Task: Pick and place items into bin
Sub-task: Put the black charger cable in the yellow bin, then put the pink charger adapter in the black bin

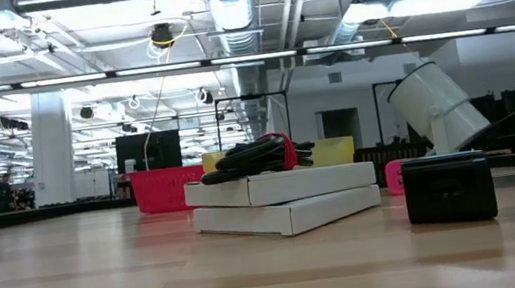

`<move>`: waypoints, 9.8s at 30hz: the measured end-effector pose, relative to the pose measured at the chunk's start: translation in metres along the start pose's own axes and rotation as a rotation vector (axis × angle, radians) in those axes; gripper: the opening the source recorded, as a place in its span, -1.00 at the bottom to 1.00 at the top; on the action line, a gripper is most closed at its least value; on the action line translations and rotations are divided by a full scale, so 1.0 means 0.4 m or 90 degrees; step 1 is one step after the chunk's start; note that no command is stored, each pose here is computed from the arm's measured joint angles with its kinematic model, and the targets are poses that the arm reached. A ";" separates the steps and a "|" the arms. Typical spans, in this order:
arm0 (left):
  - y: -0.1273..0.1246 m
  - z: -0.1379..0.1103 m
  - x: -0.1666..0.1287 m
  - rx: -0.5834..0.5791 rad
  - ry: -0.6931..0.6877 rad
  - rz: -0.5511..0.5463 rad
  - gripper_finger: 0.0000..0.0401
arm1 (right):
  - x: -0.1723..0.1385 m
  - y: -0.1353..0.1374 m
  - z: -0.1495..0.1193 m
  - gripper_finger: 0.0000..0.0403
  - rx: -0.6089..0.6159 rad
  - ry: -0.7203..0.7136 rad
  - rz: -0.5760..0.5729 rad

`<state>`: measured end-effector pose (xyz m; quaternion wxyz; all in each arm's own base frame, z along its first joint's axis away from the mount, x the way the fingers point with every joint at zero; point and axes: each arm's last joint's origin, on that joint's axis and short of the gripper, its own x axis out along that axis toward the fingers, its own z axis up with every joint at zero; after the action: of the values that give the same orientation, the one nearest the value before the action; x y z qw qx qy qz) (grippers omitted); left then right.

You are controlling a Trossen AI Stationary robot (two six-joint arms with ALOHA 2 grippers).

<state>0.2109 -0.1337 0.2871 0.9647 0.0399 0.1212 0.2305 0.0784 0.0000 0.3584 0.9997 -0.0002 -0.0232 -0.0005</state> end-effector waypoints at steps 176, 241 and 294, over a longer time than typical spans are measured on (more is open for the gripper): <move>0.193 0.000 -0.051 0.206 0.114 0.010 -0.32 | 0.839 0.185 -0.459 -0.99 -0.297 0.808 0.498; 0.190 -0.002 -0.051 0.203 0.124 -0.017 -0.32 | 0.781 -0.305 -0.205 -0.57 -0.187 1.041 -0.017; 0.184 -0.004 -0.052 0.153 0.145 -0.066 -0.32 | 0.619 0.183 -0.257 0.01 -0.338 1.062 0.132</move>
<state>0.1603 -0.0775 0.2997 0.9436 0.1219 0.2585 0.1672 0.3306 0.0730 0.2672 0.6527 -0.2340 0.7156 0.0847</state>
